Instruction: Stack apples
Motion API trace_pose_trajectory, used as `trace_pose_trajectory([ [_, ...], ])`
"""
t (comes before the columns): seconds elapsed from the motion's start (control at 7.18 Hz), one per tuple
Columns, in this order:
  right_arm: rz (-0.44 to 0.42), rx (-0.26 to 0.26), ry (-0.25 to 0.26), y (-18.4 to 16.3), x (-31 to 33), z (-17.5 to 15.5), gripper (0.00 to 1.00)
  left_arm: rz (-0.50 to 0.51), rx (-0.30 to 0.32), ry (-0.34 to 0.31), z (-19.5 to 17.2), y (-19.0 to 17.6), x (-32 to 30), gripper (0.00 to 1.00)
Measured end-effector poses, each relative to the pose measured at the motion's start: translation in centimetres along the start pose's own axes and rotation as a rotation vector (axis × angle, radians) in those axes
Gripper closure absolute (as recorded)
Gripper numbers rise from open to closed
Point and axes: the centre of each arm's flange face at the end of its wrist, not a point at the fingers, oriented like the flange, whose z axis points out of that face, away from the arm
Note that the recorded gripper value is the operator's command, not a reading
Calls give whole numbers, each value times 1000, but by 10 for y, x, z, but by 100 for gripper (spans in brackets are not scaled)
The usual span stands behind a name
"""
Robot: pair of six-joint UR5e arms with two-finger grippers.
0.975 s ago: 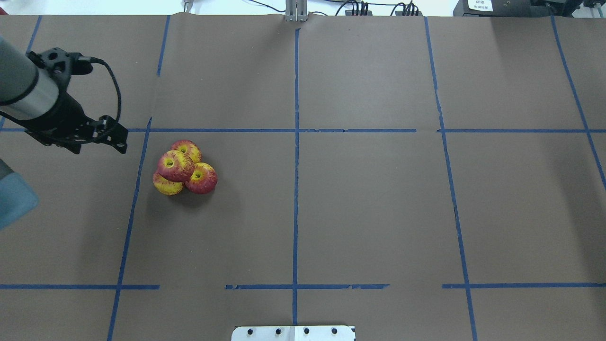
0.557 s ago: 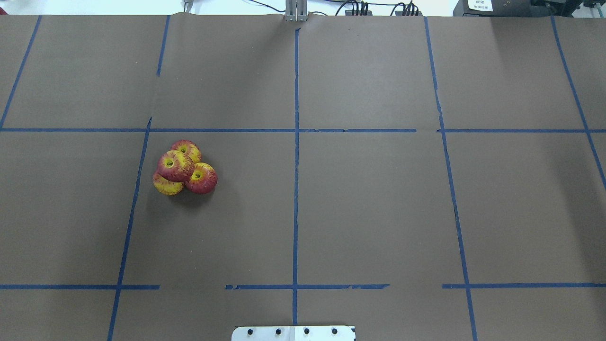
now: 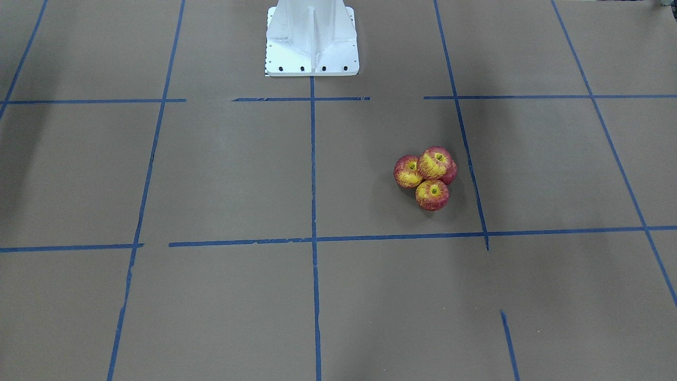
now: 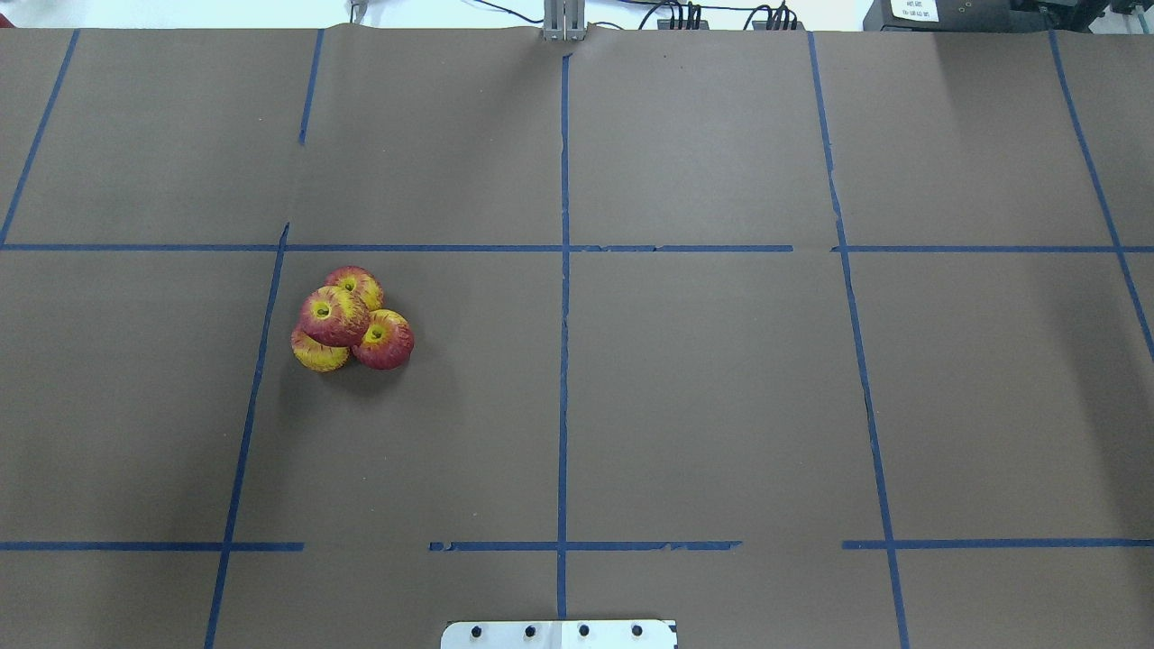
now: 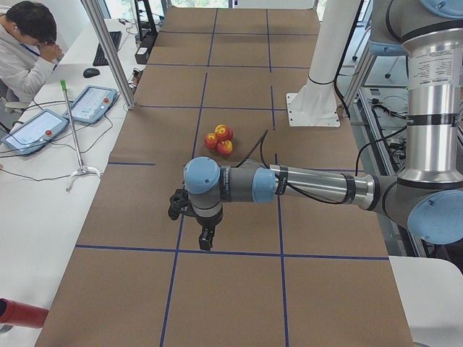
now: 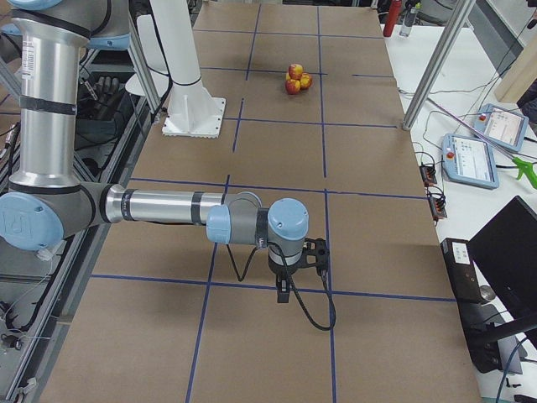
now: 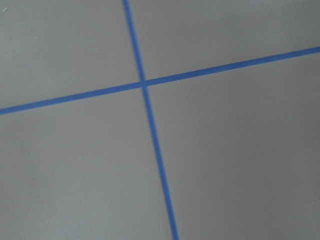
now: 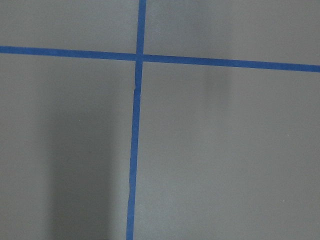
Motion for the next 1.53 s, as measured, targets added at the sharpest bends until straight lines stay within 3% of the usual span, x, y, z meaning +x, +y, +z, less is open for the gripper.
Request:
trace_pose_trajectory([
  [1.53, 0, 0, 0, 0, 0, 0, 0, -49, 14, -2, -3, -8, -26, 0],
])
